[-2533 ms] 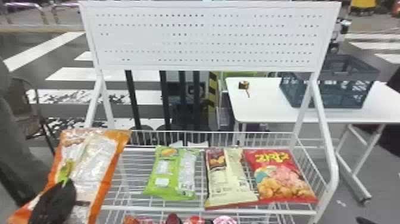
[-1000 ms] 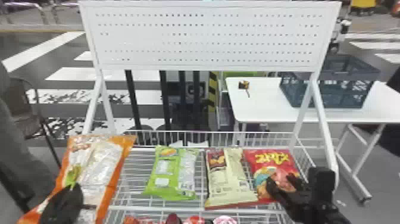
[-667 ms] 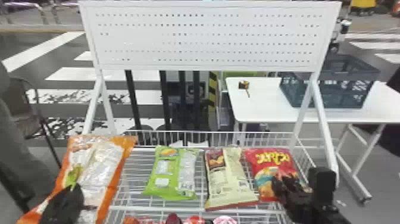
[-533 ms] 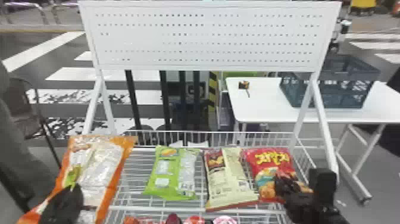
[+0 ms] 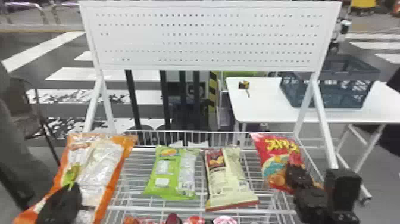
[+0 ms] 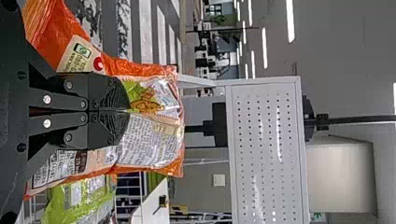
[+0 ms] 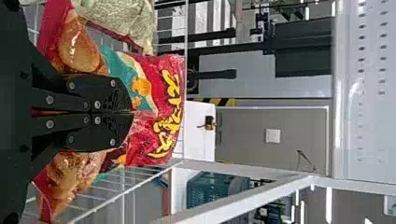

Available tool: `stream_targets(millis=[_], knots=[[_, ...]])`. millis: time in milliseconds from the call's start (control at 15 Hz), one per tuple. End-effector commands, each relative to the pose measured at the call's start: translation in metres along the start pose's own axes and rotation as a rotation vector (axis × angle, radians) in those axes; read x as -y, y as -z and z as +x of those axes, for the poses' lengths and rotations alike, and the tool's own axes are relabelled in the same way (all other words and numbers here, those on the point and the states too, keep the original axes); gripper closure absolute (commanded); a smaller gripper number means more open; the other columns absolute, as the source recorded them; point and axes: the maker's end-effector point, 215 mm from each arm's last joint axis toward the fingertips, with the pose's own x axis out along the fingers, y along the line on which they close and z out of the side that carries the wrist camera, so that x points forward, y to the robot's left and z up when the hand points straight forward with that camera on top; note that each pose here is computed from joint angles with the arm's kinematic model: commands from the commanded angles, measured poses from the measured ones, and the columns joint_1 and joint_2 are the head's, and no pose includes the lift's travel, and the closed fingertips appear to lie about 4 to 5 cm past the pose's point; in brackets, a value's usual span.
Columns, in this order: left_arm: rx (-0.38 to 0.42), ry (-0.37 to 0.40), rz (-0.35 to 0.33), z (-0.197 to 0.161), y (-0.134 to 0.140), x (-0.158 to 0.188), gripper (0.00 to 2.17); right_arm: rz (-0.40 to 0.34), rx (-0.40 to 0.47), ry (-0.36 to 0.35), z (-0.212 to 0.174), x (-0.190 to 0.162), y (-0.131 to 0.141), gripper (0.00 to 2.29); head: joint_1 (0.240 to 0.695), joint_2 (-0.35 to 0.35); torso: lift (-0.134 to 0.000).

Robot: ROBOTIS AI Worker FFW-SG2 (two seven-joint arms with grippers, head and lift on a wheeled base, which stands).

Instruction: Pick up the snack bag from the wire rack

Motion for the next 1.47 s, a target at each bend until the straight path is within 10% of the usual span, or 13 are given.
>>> stream_targets(millis=[0,667,1400], knots=[[0.003,0.002,-0.001,-0.001,-0.001,0.001,1.67,0.027,0.047,-0.032,-0.031,-0.013,-0.022,2.25,0.499,0.0,0.0],[0.003,-0.006,0.003,0.0,-0.002,-0.002,1.67,0.039,0.172,-0.044,-0.178,-0.003,-0.045,2.25,0.499,0.0,0.0],[0.005,-0.006,-0.005,-0.002,-0.004,0.001,1.67,0.057,0.186,-0.032,-0.193,0.017,-0.046,2.25,0.499,0.0,0.0]])
